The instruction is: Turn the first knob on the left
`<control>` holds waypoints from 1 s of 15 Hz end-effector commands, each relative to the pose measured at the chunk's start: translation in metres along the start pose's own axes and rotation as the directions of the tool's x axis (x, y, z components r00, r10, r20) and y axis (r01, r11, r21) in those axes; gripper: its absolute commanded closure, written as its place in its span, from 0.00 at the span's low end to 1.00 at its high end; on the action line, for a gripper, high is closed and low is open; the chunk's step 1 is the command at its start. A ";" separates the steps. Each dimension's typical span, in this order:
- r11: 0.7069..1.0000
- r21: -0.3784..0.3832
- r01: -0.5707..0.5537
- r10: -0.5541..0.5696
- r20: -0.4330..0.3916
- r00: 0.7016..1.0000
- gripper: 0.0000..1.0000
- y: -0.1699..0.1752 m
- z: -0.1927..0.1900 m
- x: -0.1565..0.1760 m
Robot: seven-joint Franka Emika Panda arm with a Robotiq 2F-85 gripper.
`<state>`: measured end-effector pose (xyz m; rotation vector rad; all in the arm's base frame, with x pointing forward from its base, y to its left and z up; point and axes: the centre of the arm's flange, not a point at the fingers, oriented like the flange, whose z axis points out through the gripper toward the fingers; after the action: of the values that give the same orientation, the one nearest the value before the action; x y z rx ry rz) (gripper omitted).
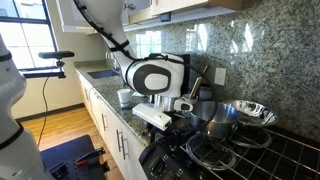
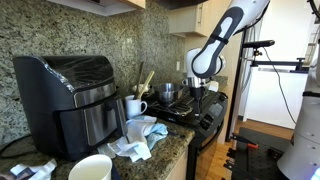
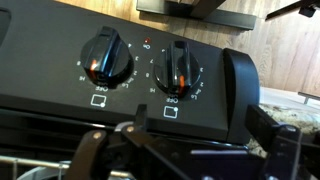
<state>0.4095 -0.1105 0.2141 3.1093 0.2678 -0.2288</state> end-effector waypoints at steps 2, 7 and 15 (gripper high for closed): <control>1.000 0.003 -0.012 0.012 -0.005 1.000 0.00 -0.003 -0.041 -0.007; 1.000 -0.014 -0.023 0.022 -0.035 0.999 0.00 -0.002 -0.085 -0.011; 0.998 -0.053 -0.035 0.029 -0.098 0.995 0.00 -0.002 -0.158 -0.010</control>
<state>0.4214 -0.1116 0.3394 3.0865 0.2515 -0.0726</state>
